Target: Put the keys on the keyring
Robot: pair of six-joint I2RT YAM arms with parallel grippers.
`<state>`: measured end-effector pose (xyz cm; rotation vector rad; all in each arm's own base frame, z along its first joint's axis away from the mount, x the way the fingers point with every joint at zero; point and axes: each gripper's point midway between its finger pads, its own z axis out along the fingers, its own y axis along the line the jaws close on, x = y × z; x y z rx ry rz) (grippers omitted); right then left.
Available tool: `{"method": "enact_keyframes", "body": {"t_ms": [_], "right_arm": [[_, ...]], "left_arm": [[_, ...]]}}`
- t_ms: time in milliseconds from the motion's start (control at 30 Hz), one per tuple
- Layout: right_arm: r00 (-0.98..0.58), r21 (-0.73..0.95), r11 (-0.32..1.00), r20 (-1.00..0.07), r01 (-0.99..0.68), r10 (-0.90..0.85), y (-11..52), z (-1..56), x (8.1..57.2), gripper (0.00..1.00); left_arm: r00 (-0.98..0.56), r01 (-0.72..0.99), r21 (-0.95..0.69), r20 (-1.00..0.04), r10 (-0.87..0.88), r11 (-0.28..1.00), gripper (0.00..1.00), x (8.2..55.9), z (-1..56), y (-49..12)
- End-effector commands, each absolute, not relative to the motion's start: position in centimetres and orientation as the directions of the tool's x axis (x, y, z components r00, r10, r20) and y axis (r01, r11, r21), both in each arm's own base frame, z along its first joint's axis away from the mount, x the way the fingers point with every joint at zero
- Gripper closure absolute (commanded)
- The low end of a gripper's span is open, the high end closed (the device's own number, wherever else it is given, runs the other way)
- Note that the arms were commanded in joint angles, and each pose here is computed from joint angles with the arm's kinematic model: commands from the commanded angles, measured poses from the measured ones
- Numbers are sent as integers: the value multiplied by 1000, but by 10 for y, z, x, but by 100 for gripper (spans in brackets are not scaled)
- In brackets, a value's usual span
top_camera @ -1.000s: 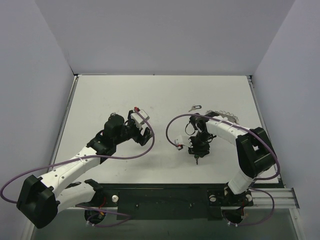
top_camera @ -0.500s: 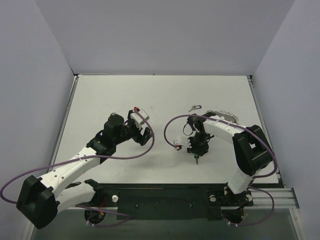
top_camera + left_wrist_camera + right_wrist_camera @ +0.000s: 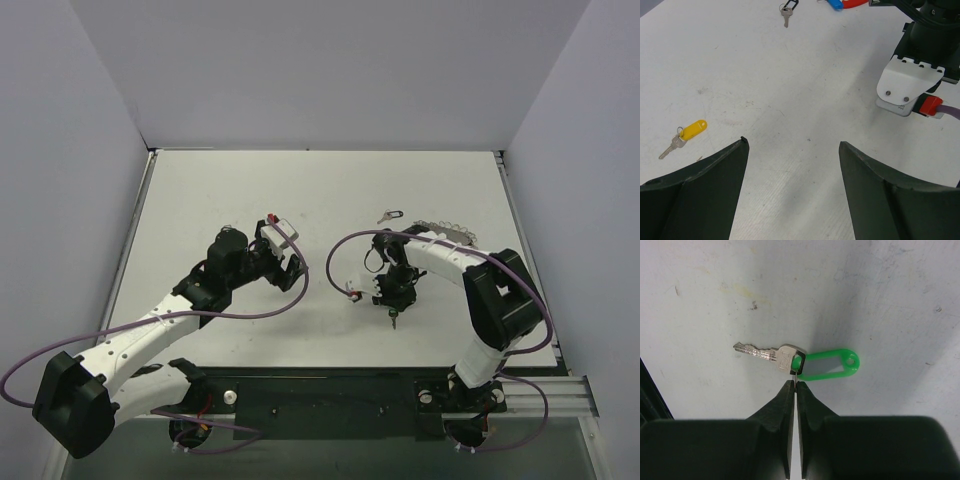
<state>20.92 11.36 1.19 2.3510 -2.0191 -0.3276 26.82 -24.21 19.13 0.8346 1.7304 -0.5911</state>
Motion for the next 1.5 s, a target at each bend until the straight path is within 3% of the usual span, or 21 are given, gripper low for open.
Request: {"method": "enact_keyframes", "body": {"t_ms": [0,200,467,567,733,1033,1467], "right_arm": [[152,199,-174,-122,-964,-981,112,18,202,100],[142,166,-164,-136,-972,-980,111,38,206,100],[71,170,-155,-418,-973,-906,135,94,176,100],[46,171,-145,-478,-975,-877,136,111,162,100],[43,161,-157,-552,-974,-833,138,135,142,100],[34,143,-157,-621,-977,-783,140,153,129,100],[15,132,-140,-672,-981,-740,141,157,128,100]], "left_arm": [[-104,787,46,-973,206,615,17,270,223,-247],[-75,855,34,-979,188,517,30,255,226,-261],[-54,964,-40,-997,46,262,44,212,245,-292],[-57,978,-62,-998,-29,200,49,197,258,-309],[-2,982,-4,-1000,-11,187,49,175,255,-350],[-3,998,-4,-1000,-14,60,59,148,240,-421],[-5,999,-2,-998,61,41,61,138,207,-458]]}}
